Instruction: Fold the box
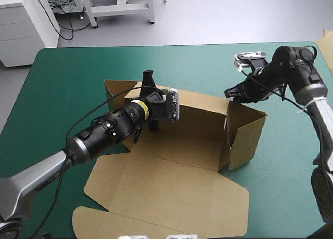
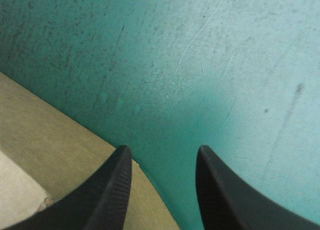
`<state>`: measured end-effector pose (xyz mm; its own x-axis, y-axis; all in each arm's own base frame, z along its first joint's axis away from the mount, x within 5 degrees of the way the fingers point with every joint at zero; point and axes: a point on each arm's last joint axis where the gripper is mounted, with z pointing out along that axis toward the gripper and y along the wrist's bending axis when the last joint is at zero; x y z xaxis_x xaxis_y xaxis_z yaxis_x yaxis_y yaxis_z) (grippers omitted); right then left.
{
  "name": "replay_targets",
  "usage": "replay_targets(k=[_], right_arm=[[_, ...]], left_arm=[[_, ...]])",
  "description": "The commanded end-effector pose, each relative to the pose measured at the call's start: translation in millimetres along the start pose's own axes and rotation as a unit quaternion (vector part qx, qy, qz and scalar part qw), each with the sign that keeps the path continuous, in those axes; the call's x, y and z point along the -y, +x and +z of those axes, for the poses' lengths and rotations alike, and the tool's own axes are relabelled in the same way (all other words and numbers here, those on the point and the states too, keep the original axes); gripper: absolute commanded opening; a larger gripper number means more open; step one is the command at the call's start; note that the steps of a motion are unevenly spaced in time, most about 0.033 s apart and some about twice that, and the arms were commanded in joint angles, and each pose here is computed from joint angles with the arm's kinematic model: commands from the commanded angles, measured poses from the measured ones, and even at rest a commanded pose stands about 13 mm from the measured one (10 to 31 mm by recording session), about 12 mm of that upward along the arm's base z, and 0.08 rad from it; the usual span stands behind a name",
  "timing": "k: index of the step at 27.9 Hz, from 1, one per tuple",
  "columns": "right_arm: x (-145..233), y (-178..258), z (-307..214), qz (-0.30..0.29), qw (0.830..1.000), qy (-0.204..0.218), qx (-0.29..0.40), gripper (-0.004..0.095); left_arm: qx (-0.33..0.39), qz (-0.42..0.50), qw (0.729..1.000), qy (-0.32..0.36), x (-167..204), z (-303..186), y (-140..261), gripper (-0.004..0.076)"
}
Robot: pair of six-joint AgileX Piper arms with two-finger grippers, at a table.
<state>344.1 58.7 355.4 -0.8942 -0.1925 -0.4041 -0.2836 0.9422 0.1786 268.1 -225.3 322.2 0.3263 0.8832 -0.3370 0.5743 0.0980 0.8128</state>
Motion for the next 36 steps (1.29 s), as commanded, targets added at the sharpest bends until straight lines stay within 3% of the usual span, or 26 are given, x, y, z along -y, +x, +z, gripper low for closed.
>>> replay_targets(k=[1, 10, 18, 31, 36], right_arm=[[-11, 12, -38, -0.009, 0.999, -0.01, 0.044, 0.0393], [-17, 62, -46, -0.045, 0.999, -0.005, 0.019, 0.0393], [-33, 89, -48, -0.074, 0.994, -0.079, 0.027, 0.0393], [-46, 114, -40, -0.086, 0.985, -0.143, 0.041, 0.0393], [-58, 112, -34, -0.086, 0.985, -0.137, 0.066, 0.0393]], left_arm=[[-0.005, -0.029, 1.0, -0.002, -6, -9, 0, -0.0008], [-0.008, -0.024, 1.0, 0.002, -4, -6, 1, -0.0008], [-0.022, -0.015, 1.0, 0.01, -3, -6, 4, -0.0008], [-0.032, -0.014, 0.999, 0.016, -2, -6, 5, -0.0008], [-0.039, -0.017, 0.999, 0.022, 0, -7, 6, -0.0008]])
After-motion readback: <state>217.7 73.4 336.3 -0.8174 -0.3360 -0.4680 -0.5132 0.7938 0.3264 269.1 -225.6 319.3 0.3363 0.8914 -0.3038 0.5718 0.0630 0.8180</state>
